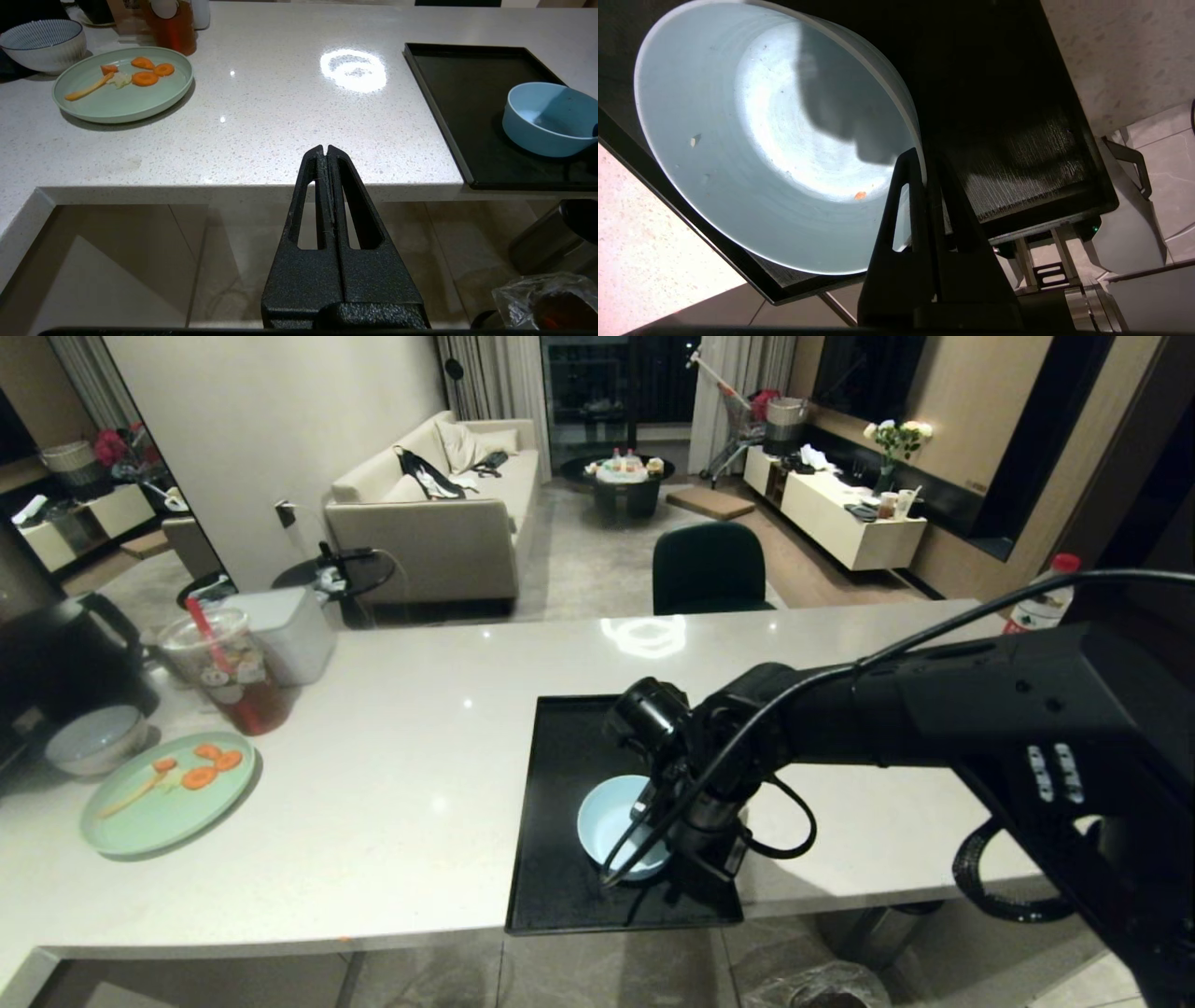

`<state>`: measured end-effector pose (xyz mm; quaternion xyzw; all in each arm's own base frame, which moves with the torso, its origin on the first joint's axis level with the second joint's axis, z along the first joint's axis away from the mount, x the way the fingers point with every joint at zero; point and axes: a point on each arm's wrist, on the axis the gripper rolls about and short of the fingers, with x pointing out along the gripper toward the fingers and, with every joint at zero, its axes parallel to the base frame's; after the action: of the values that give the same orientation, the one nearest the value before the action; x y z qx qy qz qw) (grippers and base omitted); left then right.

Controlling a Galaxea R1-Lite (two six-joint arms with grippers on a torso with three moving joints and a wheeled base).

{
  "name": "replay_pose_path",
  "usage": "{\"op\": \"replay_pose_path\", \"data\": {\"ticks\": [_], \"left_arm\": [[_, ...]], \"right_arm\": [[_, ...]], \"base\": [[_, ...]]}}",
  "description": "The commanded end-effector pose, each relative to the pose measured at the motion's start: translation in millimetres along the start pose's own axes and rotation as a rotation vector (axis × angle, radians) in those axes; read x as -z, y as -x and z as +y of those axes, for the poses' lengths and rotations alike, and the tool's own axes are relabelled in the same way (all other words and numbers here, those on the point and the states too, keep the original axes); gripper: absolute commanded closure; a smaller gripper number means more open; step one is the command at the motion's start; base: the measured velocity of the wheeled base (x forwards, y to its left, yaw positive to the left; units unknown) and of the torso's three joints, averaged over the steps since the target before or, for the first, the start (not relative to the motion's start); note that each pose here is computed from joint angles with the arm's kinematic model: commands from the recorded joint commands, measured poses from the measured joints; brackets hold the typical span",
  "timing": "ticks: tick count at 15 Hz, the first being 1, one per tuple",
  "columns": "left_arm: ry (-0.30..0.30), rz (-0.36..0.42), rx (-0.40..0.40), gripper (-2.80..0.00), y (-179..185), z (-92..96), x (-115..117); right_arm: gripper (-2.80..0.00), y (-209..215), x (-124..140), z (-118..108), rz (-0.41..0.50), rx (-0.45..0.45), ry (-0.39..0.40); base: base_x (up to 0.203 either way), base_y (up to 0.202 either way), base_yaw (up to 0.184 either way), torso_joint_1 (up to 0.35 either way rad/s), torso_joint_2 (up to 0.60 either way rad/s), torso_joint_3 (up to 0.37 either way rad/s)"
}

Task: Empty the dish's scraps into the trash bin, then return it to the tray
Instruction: Put the bowl back to the table

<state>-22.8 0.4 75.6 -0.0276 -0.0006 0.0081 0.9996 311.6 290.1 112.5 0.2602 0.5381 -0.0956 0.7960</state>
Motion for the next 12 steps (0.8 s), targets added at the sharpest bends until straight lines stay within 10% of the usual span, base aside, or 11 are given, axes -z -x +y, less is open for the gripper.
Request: {"op": "replay_pose_path", "data": {"ticks": [1,2,3,12], "left_arm": [[0.000,0.001,-0.001,0.00,-0.1,0.0,-0.1],[0.000,0.001,-0.001,0.00,-0.1,0.0,-0.1],[0.002,0.001,0.001,0.00,-0.1,0.0,-0.1],[0.000,0.001,-0.001,0.00,-0.1,0.0,-0.1]], "right_arm": [[0.00,-1.5,-0.5,0.8,0.010,-0.002,-0.007],[0.00,-0.8,-0.6,0.9,0.012,-0.004,-0.007],[-2.80,-0.8,-0.5,0.8,0.014,-0.004,-0.007],[-2.80,25.9,-5.1,1.7,-0.004,-0.056,0.005]], "base": [[0.000,0.000,0.000,0.000,0.00,0.000],[0.000,0.000,0.000,0.000,0.00,0.000],[0.000,0.000,0.000,0.000,0.00,0.000],[0.000,0.000,0.000,0.000,0.00,0.000]]}}
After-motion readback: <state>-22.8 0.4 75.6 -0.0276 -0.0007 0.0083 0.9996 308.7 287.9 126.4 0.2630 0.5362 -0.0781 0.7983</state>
